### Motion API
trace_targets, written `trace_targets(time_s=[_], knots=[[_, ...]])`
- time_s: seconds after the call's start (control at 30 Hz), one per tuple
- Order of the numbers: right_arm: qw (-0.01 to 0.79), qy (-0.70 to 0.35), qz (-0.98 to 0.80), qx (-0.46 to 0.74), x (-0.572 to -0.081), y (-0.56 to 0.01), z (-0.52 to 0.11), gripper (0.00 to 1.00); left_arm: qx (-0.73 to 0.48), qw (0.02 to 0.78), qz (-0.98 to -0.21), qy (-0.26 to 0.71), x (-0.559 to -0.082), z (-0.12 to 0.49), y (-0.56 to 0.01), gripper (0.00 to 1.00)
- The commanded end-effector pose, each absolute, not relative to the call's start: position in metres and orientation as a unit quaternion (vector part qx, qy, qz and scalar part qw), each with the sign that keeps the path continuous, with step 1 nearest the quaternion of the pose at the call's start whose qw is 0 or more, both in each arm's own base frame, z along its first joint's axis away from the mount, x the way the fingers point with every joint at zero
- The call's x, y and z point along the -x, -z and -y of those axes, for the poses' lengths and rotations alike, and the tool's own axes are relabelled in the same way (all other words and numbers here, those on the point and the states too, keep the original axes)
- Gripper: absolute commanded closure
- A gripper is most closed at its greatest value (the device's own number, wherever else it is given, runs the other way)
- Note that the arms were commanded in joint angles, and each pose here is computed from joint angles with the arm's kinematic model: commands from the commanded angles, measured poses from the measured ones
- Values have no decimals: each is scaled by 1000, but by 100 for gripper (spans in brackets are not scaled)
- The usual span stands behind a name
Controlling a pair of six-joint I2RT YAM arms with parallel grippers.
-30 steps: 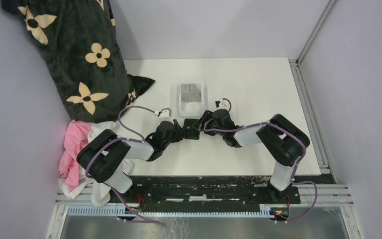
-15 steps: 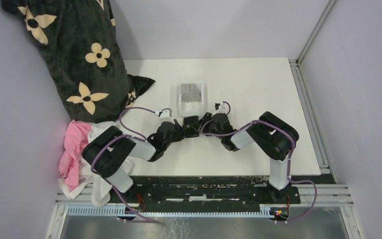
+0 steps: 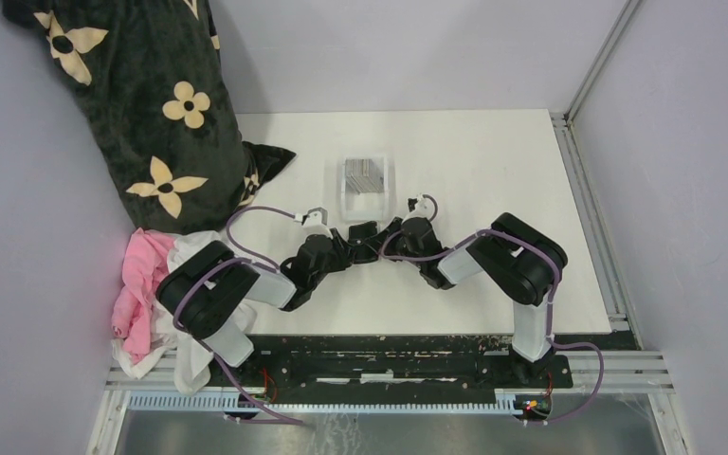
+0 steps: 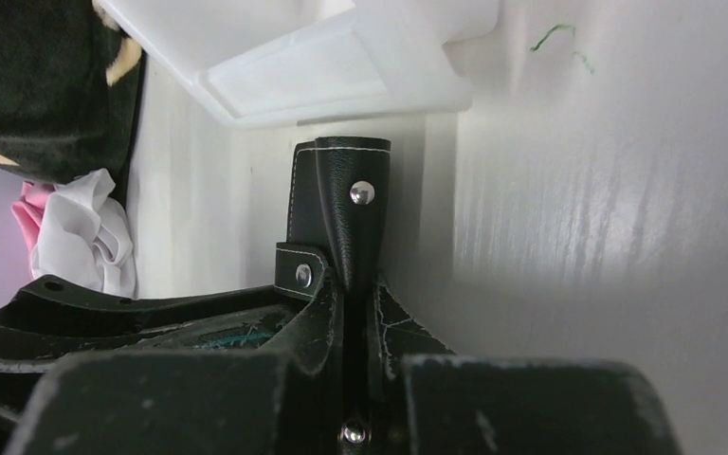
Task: Put the credit cards into the card holder
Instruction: Open the card holder at the center of the board.
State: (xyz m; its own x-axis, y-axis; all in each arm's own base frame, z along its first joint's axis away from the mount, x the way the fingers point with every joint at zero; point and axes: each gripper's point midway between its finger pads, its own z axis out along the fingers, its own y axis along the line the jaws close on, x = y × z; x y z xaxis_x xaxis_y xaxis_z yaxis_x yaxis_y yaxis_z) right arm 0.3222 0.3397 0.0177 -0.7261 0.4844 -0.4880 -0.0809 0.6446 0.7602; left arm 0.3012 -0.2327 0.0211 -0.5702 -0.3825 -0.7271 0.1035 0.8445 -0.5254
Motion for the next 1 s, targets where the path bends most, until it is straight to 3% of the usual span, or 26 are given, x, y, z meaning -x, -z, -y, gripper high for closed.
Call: trace_targets(time_s=[0.0,0.3,0.97], knots=[[281,-366,-885,-60,-272,16,-342,99,65,420,-863,274,-277,239,-19,64],[306,-326,-894,-31,-270,5,-336,99,31,455,-859,234,-279,236,-44,50],[340,-277,-899,-8,-269,-7,-325,99,-16,483,-861,155,-277,237,-75,38]])
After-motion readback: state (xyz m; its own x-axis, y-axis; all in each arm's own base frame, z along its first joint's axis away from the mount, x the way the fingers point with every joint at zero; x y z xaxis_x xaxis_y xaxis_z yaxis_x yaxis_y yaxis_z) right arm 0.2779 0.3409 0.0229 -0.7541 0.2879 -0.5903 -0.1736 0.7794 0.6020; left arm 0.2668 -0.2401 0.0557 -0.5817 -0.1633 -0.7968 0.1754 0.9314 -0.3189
